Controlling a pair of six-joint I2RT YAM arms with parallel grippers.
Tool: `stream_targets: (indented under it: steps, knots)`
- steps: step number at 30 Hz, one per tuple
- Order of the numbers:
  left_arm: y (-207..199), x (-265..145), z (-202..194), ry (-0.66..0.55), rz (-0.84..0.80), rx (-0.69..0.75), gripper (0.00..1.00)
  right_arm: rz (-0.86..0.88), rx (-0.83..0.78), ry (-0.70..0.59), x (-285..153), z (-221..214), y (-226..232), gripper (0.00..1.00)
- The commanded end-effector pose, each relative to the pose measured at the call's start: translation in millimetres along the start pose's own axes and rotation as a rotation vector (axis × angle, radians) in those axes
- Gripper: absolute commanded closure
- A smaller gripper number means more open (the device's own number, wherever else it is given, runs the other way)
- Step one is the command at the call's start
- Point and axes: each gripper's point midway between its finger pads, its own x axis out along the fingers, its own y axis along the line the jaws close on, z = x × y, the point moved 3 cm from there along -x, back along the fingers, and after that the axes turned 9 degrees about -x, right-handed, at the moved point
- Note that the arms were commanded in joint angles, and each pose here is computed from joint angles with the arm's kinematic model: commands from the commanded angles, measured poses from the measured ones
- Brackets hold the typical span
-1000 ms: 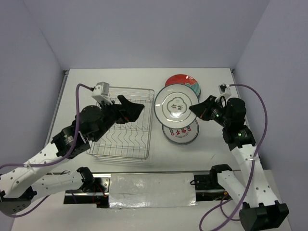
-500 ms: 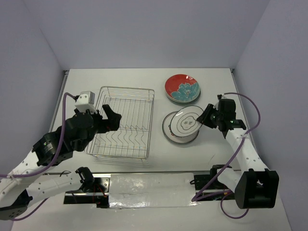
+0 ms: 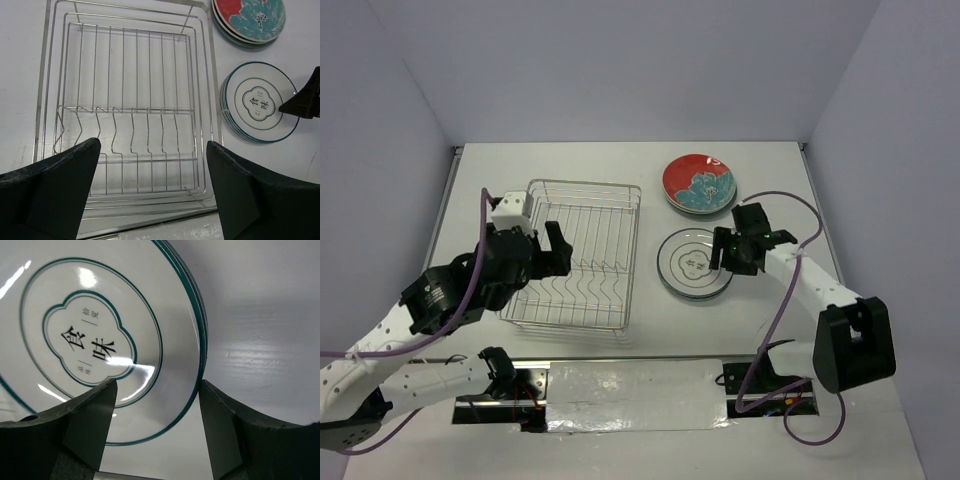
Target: Unload the plates from the dish rack
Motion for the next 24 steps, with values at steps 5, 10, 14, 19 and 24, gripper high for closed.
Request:
stream_targets:
  steps: [5, 10, 14, 19, 24]
  knots:
    - [8, 3, 13, -0.033, 0.119, 0.037, 0.0, -0.195, -0.029, -0.069, -31, 22, -13, 0.26]
    - [13, 19, 23, -0.071, 0.239, 0.014, 0.0, -0.255, 0.006, -0.258, -101, 51, -20, 0.24]
    - [19, 48, 40, -0.057, 0.256, -0.043, 0.0, -0.126, -0.014, -0.558, -189, 73, -7, 0.21]
    - [40, 55, 58, -0.101, 0.283, -0.111, 0.0, -0.118, -0.048, -0.758, -266, 66, -14, 0.0]
    - [77, 18, 68, -0.192, 0.384, -0.105, 0.0, -0.23, -0.078, -0.705, -295, 45, -34, 0.0]
